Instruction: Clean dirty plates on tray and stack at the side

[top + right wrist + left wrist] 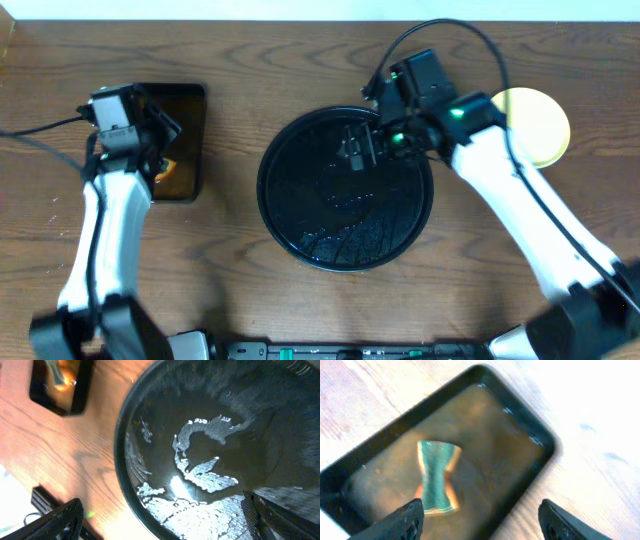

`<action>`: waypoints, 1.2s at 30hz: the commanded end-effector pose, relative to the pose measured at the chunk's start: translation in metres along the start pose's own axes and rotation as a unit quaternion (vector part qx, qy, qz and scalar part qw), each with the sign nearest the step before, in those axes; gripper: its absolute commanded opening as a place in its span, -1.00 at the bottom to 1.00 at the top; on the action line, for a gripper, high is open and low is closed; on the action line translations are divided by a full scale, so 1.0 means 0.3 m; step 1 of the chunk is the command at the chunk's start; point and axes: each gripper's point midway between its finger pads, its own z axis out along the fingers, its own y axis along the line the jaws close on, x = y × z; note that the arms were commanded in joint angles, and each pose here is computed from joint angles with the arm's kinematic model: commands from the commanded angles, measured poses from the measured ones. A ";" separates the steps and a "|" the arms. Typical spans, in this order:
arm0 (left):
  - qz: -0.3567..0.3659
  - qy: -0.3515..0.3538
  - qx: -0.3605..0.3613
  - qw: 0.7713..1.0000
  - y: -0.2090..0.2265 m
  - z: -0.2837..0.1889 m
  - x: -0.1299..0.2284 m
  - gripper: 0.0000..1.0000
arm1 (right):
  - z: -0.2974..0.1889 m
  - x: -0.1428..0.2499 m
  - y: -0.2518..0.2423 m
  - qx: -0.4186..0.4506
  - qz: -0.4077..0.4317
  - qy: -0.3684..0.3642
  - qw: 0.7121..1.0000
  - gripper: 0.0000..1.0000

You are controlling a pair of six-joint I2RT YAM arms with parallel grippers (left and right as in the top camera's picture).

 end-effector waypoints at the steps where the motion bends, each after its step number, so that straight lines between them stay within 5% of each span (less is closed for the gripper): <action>1: 0.003 0.027 0.088 0.996 -0.083 -0.160 0.024 0.48 | -0.207 -0.028 0.028 0.049 -0.032 -0.083 0.995 0.99; 3: 0.003 0.033 0.084 0.996 -0.066 -0.207 0.039 0.66 | -0.290 -0.019 0.071 0.052 -0.050 -0.115 0.991 0.99; 9: 0.004 0.059 0.068 0.996 -0.032 -0.245 0.086 0.67 | -0.492 0.072 0.112 0.153 -0.104 -0.189 0.964 0.99; 30: 0.004 0.063 0.065 0.996 -0.028 -0.244 0.092 0.69 | -0.451 0.358 0.032 0.190 -0.111 -0.008 0.975 0.99; 36: 0.004 0.063 0.065 0.996 -0.028 -0.244 0.092 0.69 | -0.448 0.357 0.039 0.184 -0.112 -0.009 0.976 0.99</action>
